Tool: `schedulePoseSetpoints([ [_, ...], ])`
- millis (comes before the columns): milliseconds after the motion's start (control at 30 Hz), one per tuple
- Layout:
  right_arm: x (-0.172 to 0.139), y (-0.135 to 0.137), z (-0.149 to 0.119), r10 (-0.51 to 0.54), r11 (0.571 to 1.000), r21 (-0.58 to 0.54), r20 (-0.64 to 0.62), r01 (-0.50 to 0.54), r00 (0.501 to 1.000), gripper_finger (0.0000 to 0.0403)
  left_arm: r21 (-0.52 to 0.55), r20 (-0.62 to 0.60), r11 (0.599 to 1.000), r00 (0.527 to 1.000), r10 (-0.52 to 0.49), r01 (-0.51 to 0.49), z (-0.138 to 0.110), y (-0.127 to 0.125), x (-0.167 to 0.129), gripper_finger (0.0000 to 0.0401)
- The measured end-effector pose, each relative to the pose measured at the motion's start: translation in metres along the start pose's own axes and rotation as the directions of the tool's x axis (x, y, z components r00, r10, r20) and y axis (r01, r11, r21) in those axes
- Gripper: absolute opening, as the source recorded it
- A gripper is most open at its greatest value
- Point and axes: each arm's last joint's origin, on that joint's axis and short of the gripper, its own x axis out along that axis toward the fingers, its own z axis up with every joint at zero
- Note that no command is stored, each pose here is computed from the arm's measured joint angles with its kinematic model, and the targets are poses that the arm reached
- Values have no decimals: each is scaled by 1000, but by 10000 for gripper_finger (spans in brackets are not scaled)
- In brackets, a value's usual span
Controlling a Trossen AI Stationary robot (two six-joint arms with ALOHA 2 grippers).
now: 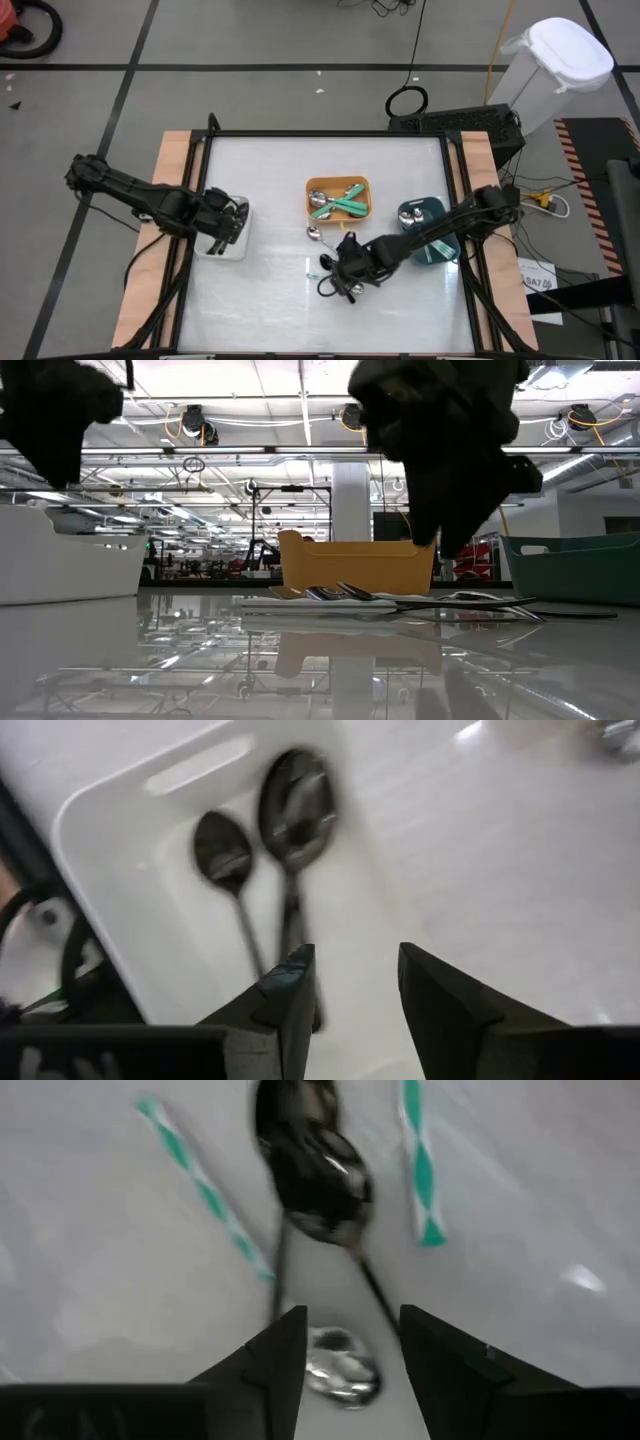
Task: Sort silverware by color (type)
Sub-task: Put the black spoon into the white bin
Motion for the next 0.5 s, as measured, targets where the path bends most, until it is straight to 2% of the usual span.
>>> schedulePoseSetpoints([
  [133,11,-7,5,-66,996,-68,-40,63,997,155,8,77,997,994,-74,73,3,-8,-19,145],
  [300,34,-7,10,-77,982,-177,-73,63,994,155,15,144,993,982,-118,118,5,-12,-33,145],
  [500,53,-6,10,-94,980,-182,-90,77,991,155,11,147,992,981,-124,124,4,-13,-35,145],
])
